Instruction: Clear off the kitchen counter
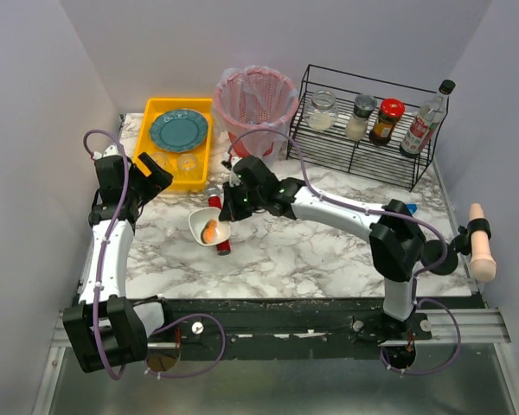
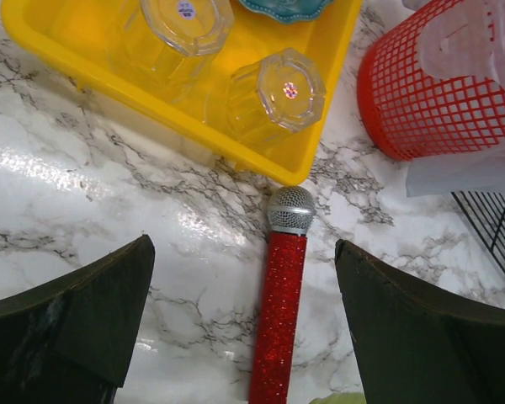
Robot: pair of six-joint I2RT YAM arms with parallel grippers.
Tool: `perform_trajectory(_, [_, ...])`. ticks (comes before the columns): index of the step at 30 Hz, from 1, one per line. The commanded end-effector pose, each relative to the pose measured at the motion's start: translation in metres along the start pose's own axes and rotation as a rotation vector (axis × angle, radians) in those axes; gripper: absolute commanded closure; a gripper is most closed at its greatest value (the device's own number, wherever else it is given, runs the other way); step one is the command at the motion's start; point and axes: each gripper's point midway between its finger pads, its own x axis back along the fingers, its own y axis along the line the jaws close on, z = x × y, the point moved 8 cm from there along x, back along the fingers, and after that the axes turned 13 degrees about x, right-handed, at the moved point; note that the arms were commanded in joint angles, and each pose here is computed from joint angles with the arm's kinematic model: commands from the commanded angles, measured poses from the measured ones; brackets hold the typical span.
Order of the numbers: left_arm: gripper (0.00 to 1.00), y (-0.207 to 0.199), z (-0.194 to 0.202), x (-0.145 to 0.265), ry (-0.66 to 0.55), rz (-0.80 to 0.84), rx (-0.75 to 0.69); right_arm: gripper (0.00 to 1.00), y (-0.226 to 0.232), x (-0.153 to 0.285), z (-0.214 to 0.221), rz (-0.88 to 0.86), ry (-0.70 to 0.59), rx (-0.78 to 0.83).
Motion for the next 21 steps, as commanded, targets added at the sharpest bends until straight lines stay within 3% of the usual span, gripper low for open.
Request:
perform_trajectory(1, [0.01,-0.034,-0.005,0.019,0.013,0.151,0.005,0.99,-0.022,0.033,0.000,0.107,-0.025,0.000])
perform_trajectory(7, [0.01,-0.081,0.007,0.033,0.070,0.275,-0.048,0.99,-0.047,0.068,0.011,0.168,-0.037,-0.030])
perform_trajectory(13, [0.01,-0.123,0.050,0.027,0.239,0.401,-0.082,0.99,-0.072,0.100,0.018,0.243,-0.073,-0.065])
perform_trajectory(17, [0.01,-0.133,0.072,0.022,0.376,0.512,-0.030,0.99,-0.081,0.122,0.020,0.304,-0.095,-0.077])
perform_trajectory(21, [0.01,-0.134,0.079,0.022,0.418,0.547,-0.024,0.99,-0.090,0.139,0.023,0.340,-0.123,-0.100])
